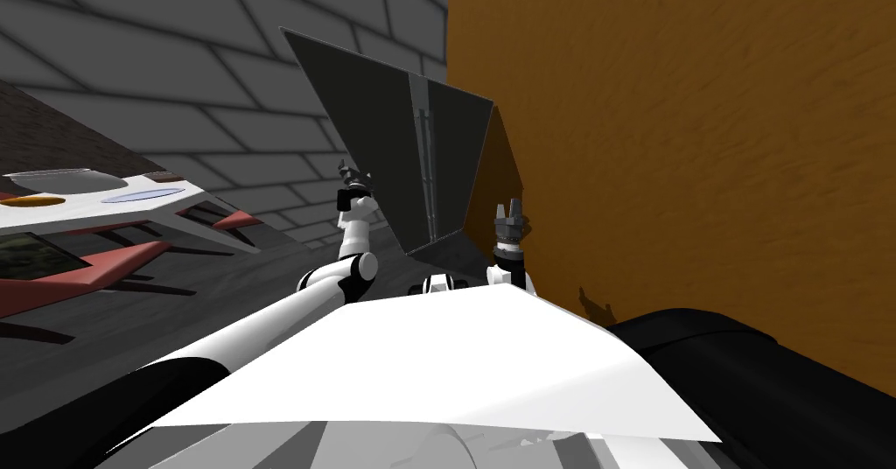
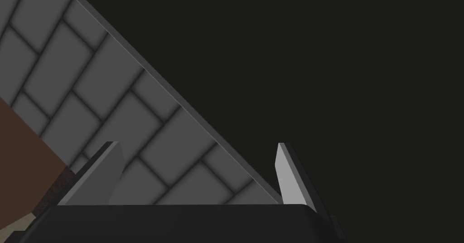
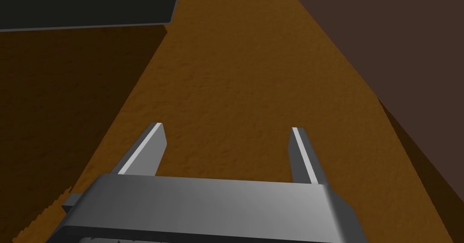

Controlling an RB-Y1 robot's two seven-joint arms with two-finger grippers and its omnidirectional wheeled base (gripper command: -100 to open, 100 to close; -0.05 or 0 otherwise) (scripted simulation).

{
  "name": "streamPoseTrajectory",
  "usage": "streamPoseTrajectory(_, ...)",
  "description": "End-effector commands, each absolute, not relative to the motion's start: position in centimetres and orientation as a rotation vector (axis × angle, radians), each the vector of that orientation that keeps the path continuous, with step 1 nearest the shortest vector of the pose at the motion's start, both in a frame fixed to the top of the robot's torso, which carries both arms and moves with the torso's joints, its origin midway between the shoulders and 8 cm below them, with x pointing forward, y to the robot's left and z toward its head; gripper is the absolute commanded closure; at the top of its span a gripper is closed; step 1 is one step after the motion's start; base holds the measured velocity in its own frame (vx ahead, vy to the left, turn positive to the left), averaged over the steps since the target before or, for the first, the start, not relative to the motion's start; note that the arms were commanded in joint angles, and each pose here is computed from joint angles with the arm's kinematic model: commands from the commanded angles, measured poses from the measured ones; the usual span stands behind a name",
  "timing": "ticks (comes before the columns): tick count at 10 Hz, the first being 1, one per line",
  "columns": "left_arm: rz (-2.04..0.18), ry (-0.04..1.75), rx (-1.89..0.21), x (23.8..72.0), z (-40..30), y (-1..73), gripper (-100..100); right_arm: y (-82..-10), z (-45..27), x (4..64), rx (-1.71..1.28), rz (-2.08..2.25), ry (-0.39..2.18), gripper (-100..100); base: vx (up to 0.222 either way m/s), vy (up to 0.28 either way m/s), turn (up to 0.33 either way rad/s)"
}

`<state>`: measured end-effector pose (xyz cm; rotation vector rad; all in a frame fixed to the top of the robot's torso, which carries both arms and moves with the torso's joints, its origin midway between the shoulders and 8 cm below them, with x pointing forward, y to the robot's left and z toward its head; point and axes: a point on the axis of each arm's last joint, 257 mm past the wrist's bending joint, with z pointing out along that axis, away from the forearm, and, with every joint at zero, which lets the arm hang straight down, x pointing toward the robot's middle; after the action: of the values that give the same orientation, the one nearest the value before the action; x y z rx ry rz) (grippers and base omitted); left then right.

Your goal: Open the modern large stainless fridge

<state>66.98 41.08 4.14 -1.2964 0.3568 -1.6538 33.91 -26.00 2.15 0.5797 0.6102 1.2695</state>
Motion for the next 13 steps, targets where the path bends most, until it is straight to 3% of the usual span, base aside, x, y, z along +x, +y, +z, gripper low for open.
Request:
streamPoseTrajectory(1, -1.684, 0.36, -1.339, 68.7, 4.4, 40.0, -100, -26.0, 2.2, 33.9, 0.58, 1.269, 0.61, 0, 0.022, -0.028, 0.018)
streamPoseTrajectory(13, -1.841, 0.444, -1.538, 74.9, 5.3, 30.4, -100, -26.0, 2.2, 33.9, 0.58, 1.27, 0.61, 0, 0.015, -0.03, 0.02)
